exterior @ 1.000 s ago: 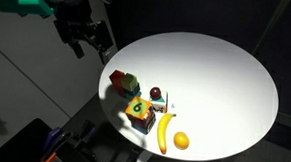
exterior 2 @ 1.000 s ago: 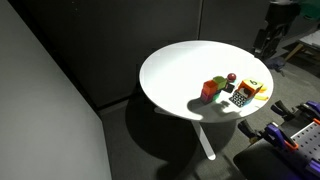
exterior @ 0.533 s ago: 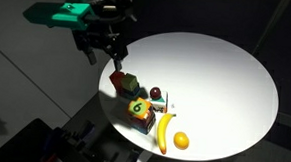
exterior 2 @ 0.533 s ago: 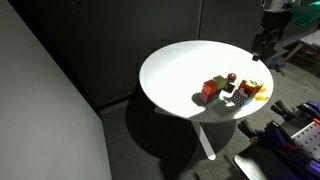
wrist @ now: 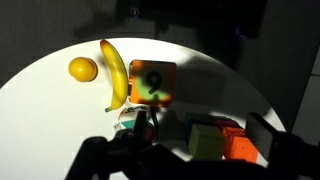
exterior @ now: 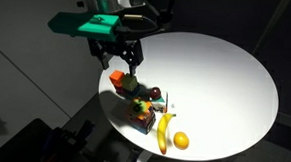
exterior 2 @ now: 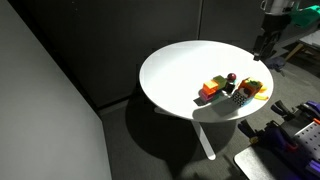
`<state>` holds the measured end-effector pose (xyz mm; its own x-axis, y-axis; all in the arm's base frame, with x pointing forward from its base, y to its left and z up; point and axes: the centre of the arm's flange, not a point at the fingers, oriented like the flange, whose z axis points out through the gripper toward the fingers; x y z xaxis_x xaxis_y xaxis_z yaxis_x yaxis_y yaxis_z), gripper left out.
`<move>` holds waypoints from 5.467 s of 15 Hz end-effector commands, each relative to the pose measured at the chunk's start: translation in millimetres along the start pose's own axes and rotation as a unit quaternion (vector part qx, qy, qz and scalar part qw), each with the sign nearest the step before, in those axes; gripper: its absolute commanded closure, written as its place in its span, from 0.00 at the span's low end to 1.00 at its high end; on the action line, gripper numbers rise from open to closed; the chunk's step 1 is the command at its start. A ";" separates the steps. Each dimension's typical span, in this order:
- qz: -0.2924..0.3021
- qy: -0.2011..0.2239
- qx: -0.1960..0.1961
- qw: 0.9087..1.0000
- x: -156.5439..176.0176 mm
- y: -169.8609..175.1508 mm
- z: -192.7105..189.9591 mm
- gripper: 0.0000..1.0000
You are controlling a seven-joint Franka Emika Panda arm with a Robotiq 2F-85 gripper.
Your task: Pick up the block with a number from the stack and put it on the table to the right
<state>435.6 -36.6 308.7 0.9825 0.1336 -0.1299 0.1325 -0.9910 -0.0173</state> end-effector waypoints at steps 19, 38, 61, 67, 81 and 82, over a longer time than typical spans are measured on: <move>0.021 -0.005 -0.014 1.000 8.8 26.1 55.7 0.00; 0.026 -0.011 -0.019 0.999 -7.3 51.8 140.7 0.00; 0.033 -0.030 -0.029 0.999 -5.9 52.3 169.3 0.39; 0.033 -0.029 -0.031 0.999 -4.4 58.6 167.7 0.86; 0.050 -0.016 -0.035 0.998 11.1 61.9 123.9 0.98; 0.054 -0.014 -0.037 0.998 13.9 63.2 119.9 0.98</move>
<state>432.0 -96.4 167.8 0.9861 0.0507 -0.1582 0.0590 -0.9971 0.0484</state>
